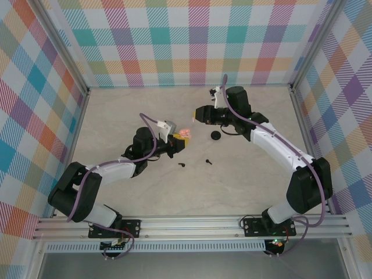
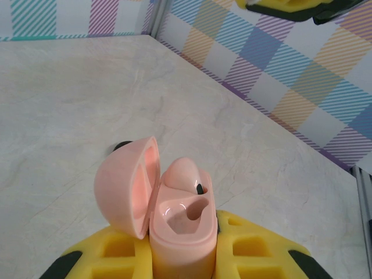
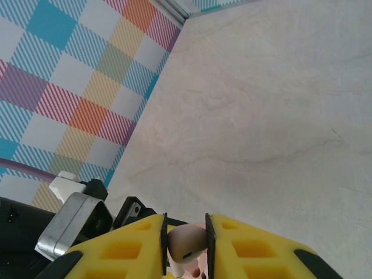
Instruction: Insert wireless bluetooth earbuds into charging case
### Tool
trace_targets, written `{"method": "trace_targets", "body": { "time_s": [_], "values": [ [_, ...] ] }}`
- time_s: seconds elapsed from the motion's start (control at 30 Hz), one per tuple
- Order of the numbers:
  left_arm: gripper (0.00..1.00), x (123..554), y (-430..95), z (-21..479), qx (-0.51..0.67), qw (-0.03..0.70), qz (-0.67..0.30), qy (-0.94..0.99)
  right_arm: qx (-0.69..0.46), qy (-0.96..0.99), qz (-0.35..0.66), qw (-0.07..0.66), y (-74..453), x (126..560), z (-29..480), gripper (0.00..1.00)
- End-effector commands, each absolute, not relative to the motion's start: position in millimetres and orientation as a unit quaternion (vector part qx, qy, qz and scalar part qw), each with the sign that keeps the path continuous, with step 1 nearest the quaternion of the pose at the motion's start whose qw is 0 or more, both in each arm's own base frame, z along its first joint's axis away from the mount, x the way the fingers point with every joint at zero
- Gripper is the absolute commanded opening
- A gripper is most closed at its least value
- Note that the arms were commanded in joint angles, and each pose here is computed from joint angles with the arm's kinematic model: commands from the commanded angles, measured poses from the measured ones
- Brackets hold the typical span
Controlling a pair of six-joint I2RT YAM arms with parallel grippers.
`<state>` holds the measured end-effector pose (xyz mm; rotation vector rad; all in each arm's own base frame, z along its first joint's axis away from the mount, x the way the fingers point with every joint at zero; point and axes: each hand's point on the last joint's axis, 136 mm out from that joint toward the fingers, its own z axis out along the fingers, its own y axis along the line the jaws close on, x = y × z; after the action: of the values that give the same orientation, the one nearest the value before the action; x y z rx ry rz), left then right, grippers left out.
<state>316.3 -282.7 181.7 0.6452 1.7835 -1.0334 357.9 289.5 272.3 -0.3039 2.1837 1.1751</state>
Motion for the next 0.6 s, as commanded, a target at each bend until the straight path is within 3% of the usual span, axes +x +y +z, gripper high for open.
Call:
{"method": "trace_targets", "body": {
  "time_s": [0.0, 0.57],
  "values": [
    [0.09, 312, -297, 209, 0.29, 0.486, -0.45, 0.691, -0.144, 0.815, 0.436, 0.353, 290, 353, 285, 0.26],
    [0.09, 308, -304, 243, 0.295, 0.49, -0.483, 0.662, -0.191, 0.804, 0.423, 0.372, 302, 334, 294, 0.26]
  ]
}}
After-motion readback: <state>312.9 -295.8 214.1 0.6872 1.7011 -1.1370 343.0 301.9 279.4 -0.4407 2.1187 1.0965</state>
